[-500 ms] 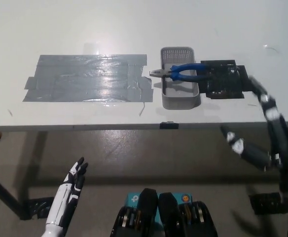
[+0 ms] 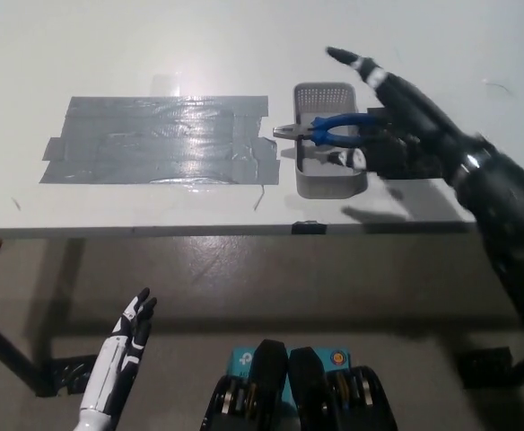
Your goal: The robot picks the blue plier placed on top of the container and places it on the grey area of the table
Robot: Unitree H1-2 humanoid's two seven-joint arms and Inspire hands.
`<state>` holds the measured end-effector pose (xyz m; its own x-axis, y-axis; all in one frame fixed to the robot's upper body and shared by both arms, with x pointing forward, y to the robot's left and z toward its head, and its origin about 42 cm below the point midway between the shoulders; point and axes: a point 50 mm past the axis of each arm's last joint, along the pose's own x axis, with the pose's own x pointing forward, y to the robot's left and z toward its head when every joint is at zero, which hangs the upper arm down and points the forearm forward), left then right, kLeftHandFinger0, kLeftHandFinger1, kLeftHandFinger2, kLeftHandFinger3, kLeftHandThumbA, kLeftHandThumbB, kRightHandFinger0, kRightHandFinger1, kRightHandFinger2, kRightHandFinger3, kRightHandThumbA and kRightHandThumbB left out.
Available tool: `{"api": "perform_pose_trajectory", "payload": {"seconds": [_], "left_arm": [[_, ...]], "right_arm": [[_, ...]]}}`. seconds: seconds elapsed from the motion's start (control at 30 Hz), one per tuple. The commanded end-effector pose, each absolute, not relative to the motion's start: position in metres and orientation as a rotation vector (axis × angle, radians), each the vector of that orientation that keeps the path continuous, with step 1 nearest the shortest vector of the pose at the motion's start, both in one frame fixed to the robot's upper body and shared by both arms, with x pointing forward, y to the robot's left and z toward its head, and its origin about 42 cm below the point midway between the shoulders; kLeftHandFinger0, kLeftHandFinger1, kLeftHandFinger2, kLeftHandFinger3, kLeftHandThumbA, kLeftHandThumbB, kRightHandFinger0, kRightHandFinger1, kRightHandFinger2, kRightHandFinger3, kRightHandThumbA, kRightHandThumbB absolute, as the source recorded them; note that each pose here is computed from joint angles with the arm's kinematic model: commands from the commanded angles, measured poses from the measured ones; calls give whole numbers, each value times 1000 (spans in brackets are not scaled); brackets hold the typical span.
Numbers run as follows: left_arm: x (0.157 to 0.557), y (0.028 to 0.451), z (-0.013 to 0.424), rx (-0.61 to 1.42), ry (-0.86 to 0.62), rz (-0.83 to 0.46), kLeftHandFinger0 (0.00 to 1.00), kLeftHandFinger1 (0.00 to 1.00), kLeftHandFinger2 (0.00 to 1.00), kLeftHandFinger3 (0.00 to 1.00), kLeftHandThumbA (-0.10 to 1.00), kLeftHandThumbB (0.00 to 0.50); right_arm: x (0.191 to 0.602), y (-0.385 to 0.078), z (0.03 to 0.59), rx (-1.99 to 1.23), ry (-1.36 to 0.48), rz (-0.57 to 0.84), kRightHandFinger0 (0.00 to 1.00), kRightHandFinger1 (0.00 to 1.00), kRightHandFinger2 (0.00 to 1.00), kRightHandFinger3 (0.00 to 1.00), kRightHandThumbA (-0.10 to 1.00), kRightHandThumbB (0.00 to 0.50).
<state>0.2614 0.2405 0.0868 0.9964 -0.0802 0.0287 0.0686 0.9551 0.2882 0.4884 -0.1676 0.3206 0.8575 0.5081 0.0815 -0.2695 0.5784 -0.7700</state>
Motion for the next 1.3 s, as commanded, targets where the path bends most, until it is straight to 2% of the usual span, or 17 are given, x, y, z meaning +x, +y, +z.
{"api": "perform_pose_trajectory", "payload": {"seconds": [0.0,0.03,0.1,0.27,0.37,0.53,0.63,0.83,0.97,1.1,1.27], "left_arm": [[263,248,105,319,-115,-54,1000,1000,1000,1000,1000,142],[264,248,105,314,-119,-56,1000,1000,1000,1000,1000,135],[266,248,105,314,-122,-62,1000,1000,1000,1000,1000,159],[267,249,108,320,-122,-66,1000,1000,1000,1000,1000,176],[267,249,108,337,-119,-62,1000,1000,1000,1000,1000,183],[269,249,109,341,-129,-73,1000,1000,1000,1000,1000,180],[269,250,109,339,-127,-73,1000,1000,1000,1000,1000,184],[267,250,108,357,-103,-73,1000,1000,1000,1000,1000,199],[267,250,110,357,-113,-79,1000,1000,1000,1000,1000,173],[269,250,111,353,-115,-82,1000,1000,1000,1000,1000,172],[270,251,112,363,-114,-85,1000,1000,1000,1000,1000,176]], "right_arm": [[531,-147,362,-1001,-158,494,1000,1000,1000,1000,843,310],[536,-145,363,-1010,-140,492,1000,1000,1000,1000,842,296],[542,-142,366,-1028,-110,482,1000,1000,1000,1000,844,286],[561,-130,377,-1119,-36,463,1000,1000,1000,1000,886,328],[566,-126,376,-1148,-19,459,1000,1000,1000,1000,880,328],[567,-118,377,-1177,9,468,1000,1000,1000,1000,879,316],[567,-114,375,-1177,7,476,1000,1000,1000,1000,877,331],[560,-94,364,-1327,10,532,1000,1000,1000,1000,954,319],[558,-88,360,-1377,21,530,1000,1000,1000,1000,891,338],[562,-86,359,-1415,46,525,1000,1000,1000,1000,868,341],[562,-88,361,-1435,58,523,1000,1000,1000,1000,857,312]]}}
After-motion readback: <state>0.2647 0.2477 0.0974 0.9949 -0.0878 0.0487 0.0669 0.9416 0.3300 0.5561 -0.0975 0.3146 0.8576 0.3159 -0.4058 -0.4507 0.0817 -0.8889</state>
